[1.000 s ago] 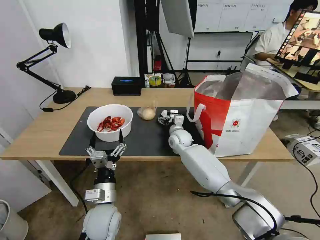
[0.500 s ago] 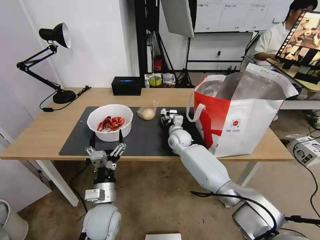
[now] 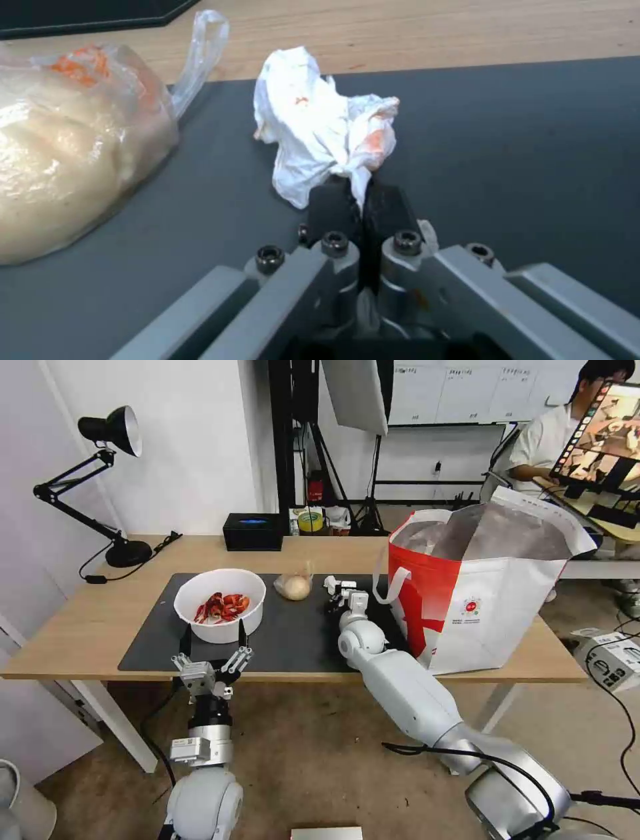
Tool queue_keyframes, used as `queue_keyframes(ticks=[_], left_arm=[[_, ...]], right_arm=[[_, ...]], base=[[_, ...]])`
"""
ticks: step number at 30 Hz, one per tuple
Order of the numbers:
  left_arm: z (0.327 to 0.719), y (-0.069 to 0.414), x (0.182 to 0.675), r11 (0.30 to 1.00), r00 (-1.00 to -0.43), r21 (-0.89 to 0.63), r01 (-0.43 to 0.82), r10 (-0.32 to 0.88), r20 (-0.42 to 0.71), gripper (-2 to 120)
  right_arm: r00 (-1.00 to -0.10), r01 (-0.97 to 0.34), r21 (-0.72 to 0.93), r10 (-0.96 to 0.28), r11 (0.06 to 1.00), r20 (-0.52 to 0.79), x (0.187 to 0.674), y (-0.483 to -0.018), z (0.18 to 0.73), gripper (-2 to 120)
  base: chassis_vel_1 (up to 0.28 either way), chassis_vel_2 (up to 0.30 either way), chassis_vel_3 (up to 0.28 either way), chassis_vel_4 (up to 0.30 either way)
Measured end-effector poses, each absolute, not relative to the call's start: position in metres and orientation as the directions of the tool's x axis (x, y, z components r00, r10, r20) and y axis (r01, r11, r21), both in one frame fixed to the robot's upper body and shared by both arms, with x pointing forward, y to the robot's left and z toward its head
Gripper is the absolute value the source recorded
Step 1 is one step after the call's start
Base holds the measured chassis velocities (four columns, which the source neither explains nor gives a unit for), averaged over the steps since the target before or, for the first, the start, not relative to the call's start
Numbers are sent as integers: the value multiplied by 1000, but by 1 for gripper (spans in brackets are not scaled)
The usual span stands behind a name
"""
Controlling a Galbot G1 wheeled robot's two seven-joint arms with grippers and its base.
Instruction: Pick up the trash from the table and place it into the takeout bag.
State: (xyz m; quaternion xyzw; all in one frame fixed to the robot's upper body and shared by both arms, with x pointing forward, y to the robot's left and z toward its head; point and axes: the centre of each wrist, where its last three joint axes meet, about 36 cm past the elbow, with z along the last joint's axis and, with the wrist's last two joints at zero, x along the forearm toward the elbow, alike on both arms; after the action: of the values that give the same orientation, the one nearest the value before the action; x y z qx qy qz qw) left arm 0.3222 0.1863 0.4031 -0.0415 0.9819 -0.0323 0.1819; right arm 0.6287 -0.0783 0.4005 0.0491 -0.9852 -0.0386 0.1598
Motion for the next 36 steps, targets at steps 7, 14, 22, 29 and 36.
queue_keyframes(ticks=[7, 14, 22, 29, 36], left_arm=[[403, 186, 322, 994, -931, -79, -70, -93, -354, 100], [403, 186, 323, 994, -930, -80, -72, -95, -354, 100], [403, 187, 324, 994, -929, -80, -72, -96, -358, 100], [403, 188, 324, 995, -929, -77, -71, -94, -358, 100], [403, 190, 325, 995, -928, -73, -71, -93, -360, 100]], right_arm=[[-944, -84, 91, -108, 992, 311, 629, -79, 401, 0], [-946, -107, 81, -127, 991, 297, 627, -79, 402, 0], [-957, -172, 44, -178, 984, 230, 620, -73, 411, 0], [-959, -237, 2, -235, 971, 158, 616, -68, 417, 0], [-953, -294, -10, -292, 956, 85, 610, -59, 437, 0]], base=[[0, 0, 0, 0], [0, 0, 0, 0], [0, 0, 0, 0], [0, 0, 0, 0], [0, 0, 0, 0]])
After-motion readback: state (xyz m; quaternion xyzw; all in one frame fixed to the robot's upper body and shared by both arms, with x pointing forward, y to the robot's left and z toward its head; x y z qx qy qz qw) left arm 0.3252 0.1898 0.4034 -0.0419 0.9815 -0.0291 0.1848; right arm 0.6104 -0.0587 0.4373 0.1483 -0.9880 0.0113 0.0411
